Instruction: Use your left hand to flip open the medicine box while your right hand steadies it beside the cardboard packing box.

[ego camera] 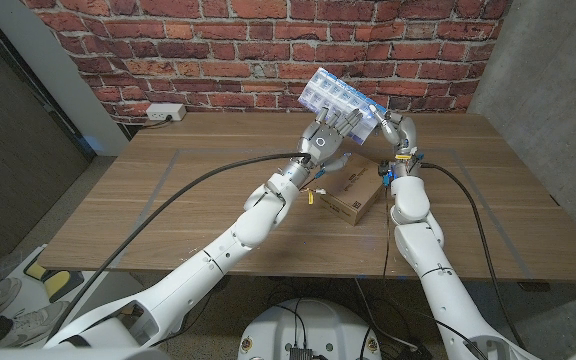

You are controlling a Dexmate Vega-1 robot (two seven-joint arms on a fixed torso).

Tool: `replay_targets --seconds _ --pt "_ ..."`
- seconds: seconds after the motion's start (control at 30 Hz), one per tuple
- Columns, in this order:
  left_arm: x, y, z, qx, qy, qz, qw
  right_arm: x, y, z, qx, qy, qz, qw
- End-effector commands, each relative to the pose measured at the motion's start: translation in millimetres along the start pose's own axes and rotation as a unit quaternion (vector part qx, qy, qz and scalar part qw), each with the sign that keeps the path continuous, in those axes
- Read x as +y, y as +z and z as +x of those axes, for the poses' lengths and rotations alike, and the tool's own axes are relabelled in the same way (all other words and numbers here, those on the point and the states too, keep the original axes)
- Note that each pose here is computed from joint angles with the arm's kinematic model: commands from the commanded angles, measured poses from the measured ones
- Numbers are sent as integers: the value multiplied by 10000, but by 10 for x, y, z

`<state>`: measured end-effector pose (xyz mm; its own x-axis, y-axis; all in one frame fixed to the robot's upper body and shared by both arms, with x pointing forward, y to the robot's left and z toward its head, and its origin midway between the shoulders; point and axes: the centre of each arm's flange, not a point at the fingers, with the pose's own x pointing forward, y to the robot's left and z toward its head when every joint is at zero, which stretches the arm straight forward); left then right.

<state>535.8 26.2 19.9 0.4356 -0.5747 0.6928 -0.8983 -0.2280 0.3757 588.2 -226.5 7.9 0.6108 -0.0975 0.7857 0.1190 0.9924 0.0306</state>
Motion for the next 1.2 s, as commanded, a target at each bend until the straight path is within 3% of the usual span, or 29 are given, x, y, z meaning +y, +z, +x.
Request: replay_targets --seconds 0.03,0.4,0.5,0.6,0.7,0.9,0.97,1.1,1.2 --pt "35 33 -57 -44 -94 20 9999 31 19 -36 -5 56 -8 10000" --pt "86 33 -140 148 134 -341 9992 53 38 -75 -10 85 -25 10000" --pt "43 31 -243 219 852 -638 9941 44 38 -73 22 61 -38 10000" --pt "-15 32 -360 398 1721 -922 9799 34 33 -68 51 28 -54 10000" --pt "-51 21 -433 354 2273 -1170 9661 34 28 -64 65 10 -62 10000" --pt "-67 0 -446 233 2094 -1302 9688 54 31 -46 48 35 -62 10000" --pt "-99 -12 -478 150 2324 -1400 9624 56 29 -37 66 32 -74 9999" --pt "-114 -7 -493 149 2465 -1353 9595 59 11 -28 114 16 -103 9999" --pt "-114 -4 -482 44 2359 -1323 9627 66 -3 -24 129 17 -101 9999"
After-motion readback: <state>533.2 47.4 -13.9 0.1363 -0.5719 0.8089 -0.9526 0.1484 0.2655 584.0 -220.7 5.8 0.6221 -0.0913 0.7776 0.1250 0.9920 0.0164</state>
